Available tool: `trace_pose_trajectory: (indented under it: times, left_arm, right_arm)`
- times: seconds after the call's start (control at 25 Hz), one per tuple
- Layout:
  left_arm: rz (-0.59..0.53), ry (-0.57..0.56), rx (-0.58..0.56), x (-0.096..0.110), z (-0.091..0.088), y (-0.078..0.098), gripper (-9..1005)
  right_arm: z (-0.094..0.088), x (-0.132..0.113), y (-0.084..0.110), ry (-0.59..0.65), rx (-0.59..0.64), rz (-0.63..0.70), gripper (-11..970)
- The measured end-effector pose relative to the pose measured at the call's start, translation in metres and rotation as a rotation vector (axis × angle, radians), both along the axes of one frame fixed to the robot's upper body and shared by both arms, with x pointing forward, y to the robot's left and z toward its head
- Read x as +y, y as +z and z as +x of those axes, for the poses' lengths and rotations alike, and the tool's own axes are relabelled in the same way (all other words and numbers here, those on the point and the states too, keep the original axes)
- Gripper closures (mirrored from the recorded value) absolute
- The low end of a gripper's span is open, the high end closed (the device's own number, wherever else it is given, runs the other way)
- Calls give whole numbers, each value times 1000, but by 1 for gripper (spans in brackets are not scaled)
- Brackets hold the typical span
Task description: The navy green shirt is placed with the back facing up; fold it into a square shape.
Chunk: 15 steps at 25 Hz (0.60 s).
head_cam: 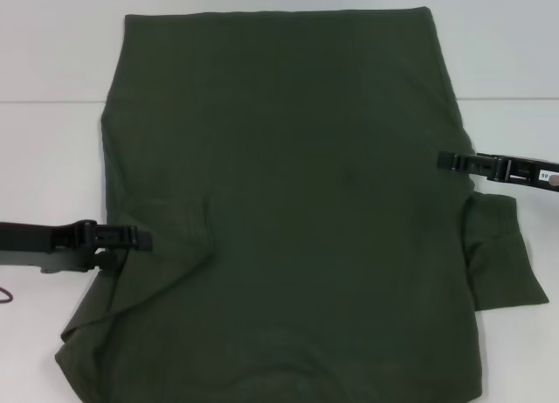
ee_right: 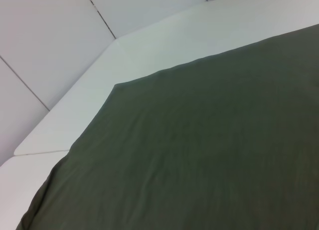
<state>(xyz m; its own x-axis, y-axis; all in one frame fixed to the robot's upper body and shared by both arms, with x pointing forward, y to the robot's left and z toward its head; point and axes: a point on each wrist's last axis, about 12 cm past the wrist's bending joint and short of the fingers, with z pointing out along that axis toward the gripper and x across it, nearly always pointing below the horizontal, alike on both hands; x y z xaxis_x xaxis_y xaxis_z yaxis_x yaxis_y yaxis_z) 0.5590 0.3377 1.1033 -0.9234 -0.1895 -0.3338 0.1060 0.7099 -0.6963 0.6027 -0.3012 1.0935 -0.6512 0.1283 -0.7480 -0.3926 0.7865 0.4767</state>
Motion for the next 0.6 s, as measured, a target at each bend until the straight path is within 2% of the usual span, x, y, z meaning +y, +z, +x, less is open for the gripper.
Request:
trace_pose_trajectory:
  times: [0.6]
  left_arm:
    - [39,8,19,-6,-4,-13,153]
  right_arm:
    - [1,-1,0,-6,-2,-3,35]
